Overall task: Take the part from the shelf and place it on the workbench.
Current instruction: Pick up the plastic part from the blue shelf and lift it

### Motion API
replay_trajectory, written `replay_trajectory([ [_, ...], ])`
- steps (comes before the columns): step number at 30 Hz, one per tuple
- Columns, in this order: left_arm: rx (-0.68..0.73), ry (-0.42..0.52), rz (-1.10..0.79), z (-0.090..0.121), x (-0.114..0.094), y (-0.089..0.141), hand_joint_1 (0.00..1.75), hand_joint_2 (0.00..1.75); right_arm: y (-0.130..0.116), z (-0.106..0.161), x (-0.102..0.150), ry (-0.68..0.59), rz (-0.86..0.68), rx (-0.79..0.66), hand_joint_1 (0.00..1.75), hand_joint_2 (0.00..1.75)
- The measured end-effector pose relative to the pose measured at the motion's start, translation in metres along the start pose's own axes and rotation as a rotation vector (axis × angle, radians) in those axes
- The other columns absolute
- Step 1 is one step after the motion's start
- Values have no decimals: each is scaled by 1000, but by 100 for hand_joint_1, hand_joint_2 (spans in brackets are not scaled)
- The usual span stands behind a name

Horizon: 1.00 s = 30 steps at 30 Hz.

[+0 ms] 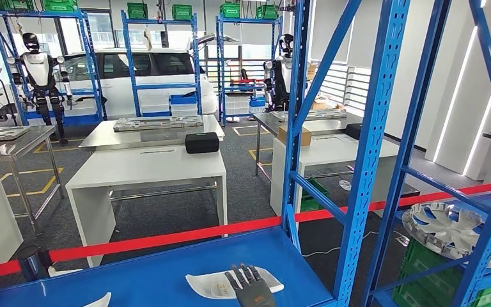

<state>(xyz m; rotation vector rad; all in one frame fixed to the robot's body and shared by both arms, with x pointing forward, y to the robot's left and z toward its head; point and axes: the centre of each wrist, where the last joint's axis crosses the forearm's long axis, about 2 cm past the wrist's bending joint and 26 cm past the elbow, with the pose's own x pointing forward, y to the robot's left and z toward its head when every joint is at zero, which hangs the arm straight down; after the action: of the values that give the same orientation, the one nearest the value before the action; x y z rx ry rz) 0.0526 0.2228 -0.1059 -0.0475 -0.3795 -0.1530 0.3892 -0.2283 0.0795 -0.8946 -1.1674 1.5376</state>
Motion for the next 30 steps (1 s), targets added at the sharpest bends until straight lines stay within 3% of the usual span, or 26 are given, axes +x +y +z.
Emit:
replay_trajectory([
  [30,-17,-16,-11,0,0,0,0,0,10,6,-9,87,7,27,0,175],
])
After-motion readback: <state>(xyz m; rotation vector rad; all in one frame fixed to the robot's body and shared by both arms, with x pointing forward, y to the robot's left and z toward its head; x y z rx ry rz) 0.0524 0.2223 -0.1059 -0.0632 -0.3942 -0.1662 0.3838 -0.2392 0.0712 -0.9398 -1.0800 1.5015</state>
